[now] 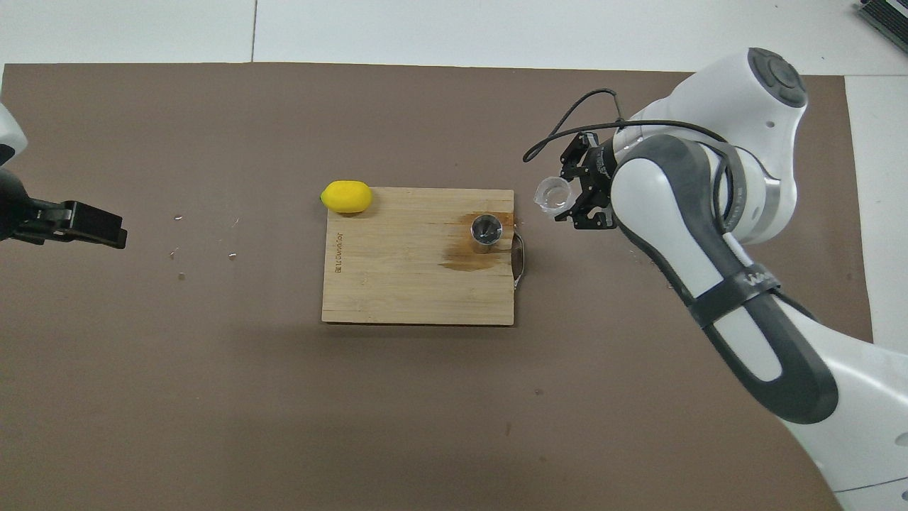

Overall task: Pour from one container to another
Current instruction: 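Carry the glass cup back toward its starting spot with the right gripper, then lower the glass cup onto the table and open the right gripper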

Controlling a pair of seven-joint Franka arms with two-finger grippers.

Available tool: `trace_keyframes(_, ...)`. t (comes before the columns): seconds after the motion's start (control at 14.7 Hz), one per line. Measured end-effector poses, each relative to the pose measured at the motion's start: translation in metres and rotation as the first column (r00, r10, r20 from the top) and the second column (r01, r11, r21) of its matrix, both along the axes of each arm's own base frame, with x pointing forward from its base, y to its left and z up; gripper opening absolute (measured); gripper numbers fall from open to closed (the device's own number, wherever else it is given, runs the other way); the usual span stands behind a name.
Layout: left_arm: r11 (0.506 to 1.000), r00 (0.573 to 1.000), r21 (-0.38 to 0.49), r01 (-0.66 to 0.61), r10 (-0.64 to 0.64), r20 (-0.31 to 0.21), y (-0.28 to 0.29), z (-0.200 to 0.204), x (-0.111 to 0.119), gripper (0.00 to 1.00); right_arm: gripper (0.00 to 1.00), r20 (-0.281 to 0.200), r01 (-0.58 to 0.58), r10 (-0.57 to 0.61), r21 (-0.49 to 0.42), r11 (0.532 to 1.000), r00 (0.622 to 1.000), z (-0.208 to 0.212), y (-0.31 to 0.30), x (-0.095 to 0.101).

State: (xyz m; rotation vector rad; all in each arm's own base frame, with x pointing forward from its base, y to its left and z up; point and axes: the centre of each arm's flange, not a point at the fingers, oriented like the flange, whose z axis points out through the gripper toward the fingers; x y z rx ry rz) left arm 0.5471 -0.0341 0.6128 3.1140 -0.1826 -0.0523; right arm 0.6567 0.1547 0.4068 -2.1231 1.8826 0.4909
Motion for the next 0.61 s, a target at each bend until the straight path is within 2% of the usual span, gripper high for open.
trace_keyframes(0.2, 1.000, 1.000, 0.000, 0.000, 0.000, 0.000, 0.000, 0.000, 0.000, 1.00, 0.51, 0.002, 0.022, -0.023, 0.089, 0.996, 1.000, -0.024, -0.052, -0.011)
trace_keyframes(0.61, 1.000, 1.000, 0.000, 0.000, 0.000, 0.000, 0.000, 0.000, 0.000, 1.00, 0.51, -0.001, 0.043, -0.043, 0.195, 0.980, 0.999, -0.064, -0.143, -0.045)
